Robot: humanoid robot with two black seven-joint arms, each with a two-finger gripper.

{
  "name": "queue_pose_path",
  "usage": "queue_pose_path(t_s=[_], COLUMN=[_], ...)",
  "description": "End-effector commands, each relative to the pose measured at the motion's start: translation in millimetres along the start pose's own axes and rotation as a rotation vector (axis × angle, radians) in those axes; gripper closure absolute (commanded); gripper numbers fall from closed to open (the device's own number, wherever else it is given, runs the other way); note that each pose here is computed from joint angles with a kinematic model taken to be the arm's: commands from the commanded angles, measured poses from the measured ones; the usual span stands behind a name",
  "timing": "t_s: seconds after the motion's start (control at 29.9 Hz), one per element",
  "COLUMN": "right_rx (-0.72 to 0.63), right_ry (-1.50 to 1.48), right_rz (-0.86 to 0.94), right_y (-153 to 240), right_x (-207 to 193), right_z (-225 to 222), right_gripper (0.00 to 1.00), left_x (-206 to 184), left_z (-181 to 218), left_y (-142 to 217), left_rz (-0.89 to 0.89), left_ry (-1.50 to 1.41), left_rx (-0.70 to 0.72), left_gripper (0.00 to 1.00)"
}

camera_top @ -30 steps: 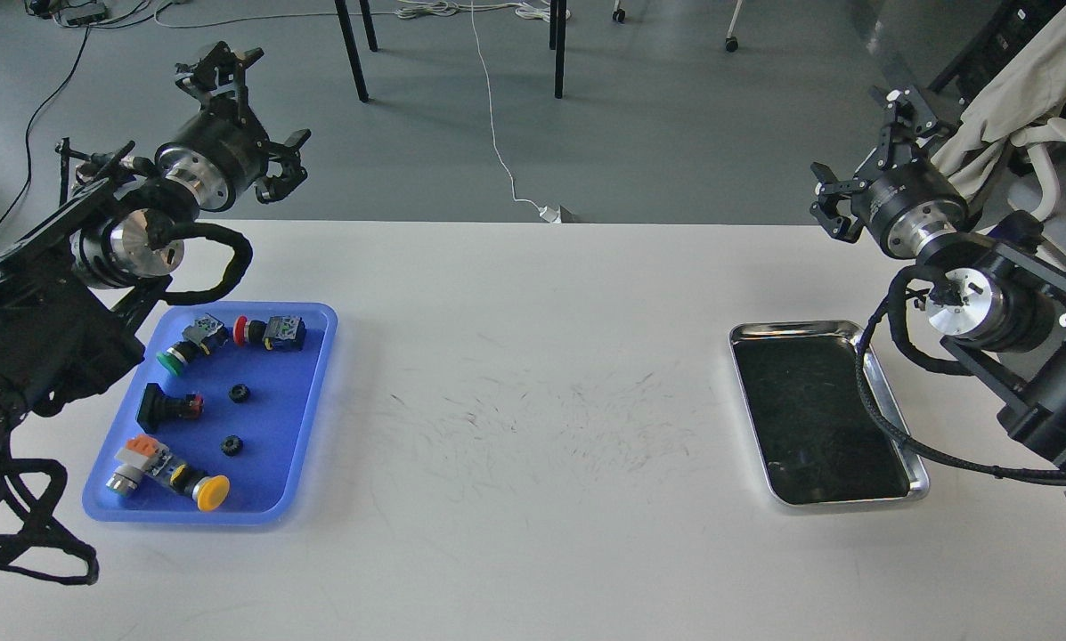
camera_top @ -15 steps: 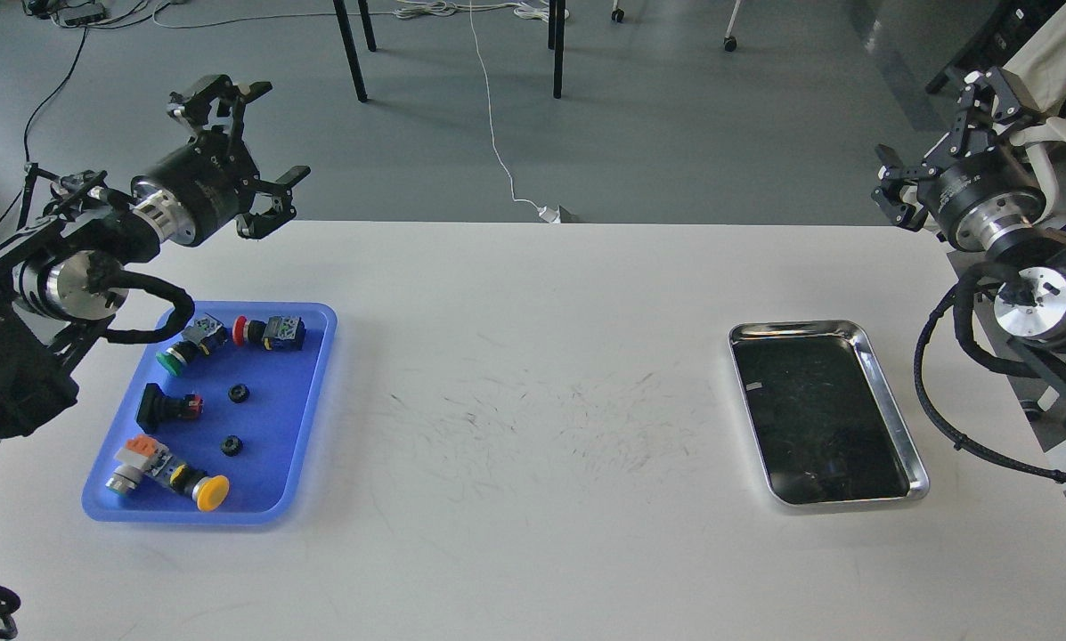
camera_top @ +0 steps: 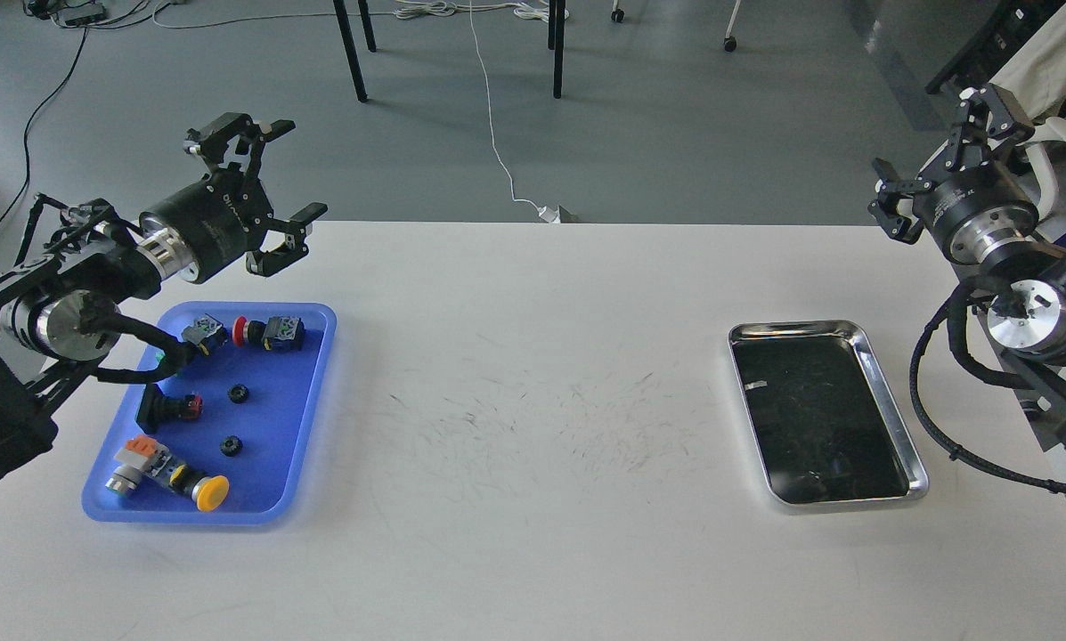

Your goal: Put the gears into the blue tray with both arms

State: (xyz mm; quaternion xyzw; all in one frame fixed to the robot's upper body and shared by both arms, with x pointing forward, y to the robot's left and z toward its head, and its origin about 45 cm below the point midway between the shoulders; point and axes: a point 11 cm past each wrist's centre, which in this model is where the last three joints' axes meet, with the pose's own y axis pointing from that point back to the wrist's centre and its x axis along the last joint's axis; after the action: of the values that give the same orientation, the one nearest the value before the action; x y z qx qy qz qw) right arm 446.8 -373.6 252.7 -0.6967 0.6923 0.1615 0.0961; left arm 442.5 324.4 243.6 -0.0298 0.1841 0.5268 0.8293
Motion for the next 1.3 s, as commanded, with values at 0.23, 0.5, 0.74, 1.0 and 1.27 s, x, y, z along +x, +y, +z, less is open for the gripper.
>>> queue_pose_path(t_s=[0.23, 0.5, 0.74, 1.0, 1.27], right_rx=[-0.011, -0.012, 0.006, -0.007, -0.005], right_ry=[-0.011, -0.036, -0.048, -0.069, -0.071], right_rz=[0.001, -0.004, -0.009, -0.032, -0.034], right_y=[-0.3, -3.7, -6.0, -8.9, -9.8], right_x=[-3.5, -11.5, -15.5, -29.9, -31.0], right_z=[9.0, 15.5, 13.6, 24.0, 23.7], right_gripper=[0.01, 0.01, 0.01, 0.01, 0.01], left_x=[-7.0, -1.7, 3.1, 12.1, 16.4], left_z=[18.7, 7.3, 9.1, 10.0, 9.2], left_y=[-37.8, -45.3, -43.2, -40.2, -38.8], left_rz=[0.044, 0.091, 0.110, 0.149, 0.166], left_ry=[0.027, 0.051, 0.053, 0.050, 0.054], left_rx=[-0.065, -0.055, -0.062, -0.063, -0.065], left_gripper=[0.02, 0.02, 0.02, 0.02, 0.02])
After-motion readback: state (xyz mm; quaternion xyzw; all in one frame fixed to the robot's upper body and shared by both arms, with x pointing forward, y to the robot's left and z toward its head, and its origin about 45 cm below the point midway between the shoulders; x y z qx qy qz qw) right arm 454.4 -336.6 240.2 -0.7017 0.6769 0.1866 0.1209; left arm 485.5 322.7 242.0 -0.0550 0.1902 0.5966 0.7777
